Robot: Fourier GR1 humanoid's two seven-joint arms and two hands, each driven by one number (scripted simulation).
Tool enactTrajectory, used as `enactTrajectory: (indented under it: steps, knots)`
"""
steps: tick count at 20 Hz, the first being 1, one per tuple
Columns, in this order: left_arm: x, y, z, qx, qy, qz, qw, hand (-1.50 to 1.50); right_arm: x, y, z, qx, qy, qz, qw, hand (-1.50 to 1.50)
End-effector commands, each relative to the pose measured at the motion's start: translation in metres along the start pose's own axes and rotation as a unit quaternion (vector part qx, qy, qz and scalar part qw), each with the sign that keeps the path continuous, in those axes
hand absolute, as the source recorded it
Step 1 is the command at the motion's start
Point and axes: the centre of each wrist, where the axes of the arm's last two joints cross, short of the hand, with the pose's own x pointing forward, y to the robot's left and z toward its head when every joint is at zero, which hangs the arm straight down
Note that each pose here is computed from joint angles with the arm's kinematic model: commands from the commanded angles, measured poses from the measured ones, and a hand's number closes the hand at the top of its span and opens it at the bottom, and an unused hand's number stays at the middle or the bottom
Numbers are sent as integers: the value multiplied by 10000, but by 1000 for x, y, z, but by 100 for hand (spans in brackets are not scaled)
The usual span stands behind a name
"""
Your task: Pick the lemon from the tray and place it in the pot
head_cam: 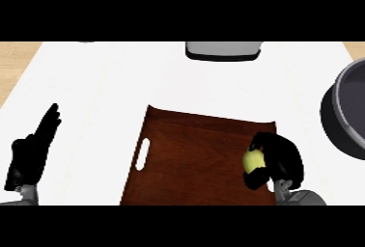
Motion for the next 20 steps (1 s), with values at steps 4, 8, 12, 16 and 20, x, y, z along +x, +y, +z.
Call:
enactTrajectory:
  steps: [4,8,12,16,20]
  knots:
    - [-7,-1,11,7,71,90,9999,0,22,-88,-59,-655,70,684,9955,150]
    - [2,0,2,126,36,42,9999,0,10,-108,-31,-1945,0,841,9773,150]
    - [17,6,-9,42,80,28,10000,0,24,-156,-17,-3021,114,659,9509,150]
    - [2,14,2,43,-49,-68,10000,0,23,-189,-22,-3247,60,-177,9456,150]
    - [-7,7,-3,21,100,37,9999,0,-3,-199,-32,-3495,129,-485,9356,150]
